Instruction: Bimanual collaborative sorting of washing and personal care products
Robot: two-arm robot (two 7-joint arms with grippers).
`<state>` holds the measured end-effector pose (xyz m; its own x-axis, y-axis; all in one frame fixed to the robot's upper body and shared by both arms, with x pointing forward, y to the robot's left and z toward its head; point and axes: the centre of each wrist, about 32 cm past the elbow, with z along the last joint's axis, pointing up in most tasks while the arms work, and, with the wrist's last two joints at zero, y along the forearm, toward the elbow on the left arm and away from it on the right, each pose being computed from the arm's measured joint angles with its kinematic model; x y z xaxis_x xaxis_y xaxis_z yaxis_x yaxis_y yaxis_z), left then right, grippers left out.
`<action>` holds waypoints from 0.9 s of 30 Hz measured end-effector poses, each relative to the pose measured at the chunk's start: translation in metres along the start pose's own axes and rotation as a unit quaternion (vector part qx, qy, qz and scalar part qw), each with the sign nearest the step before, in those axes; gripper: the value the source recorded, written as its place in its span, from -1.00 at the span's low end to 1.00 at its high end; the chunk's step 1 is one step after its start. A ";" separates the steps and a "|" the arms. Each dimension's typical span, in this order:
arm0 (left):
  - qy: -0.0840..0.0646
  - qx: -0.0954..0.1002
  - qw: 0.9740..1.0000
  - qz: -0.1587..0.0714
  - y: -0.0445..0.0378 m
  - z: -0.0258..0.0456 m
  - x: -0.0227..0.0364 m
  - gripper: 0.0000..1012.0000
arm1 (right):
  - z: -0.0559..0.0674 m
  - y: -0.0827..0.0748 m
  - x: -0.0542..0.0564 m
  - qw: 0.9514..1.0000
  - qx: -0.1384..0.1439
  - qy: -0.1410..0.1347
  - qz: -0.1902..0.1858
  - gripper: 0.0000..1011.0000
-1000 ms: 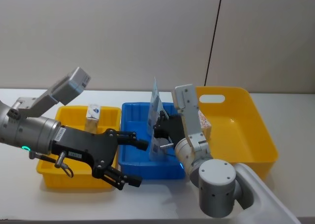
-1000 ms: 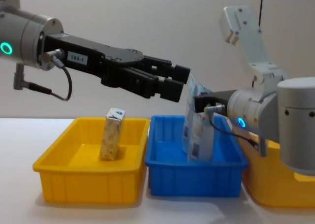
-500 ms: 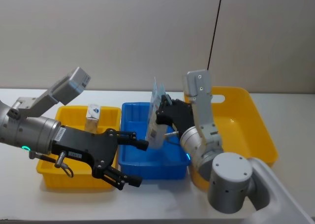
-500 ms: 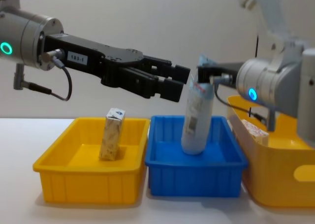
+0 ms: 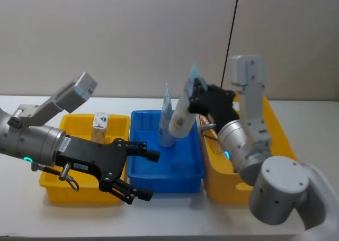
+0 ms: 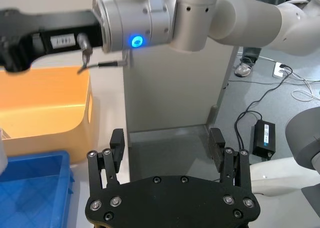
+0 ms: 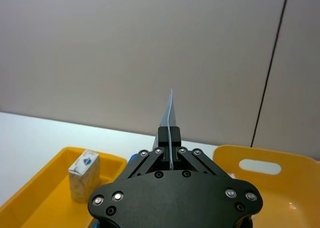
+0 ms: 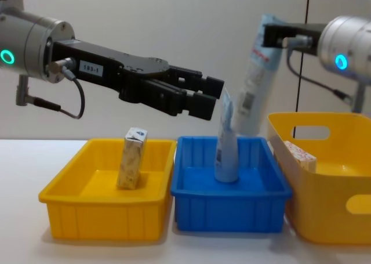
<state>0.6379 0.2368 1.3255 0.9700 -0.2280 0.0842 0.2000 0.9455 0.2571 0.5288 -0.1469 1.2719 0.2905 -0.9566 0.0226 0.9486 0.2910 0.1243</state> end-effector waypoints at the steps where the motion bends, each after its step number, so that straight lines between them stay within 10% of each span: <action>1: 0.000 0.000 1.000 0.000 0.0000 0.0000 0.0000 0.98 | 0.001 -0.001 0.002 1.000 0.001 0.000 -0.002 -1.00; 27: 0.000 0.000 1.000 0.000 0.0000 0.0000 0.0000 0.98 | -0.006 -0.019 0.052 0.995 0.004 -0.022 -0.097 -1.00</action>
<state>0.6379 0.2368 1.3255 0.9700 -0.2280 0.0842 0.2000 0.9455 0.2570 0.5267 -0.2016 1.2645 0.0953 -0.9946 0.0417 0.9852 0.1002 0.1392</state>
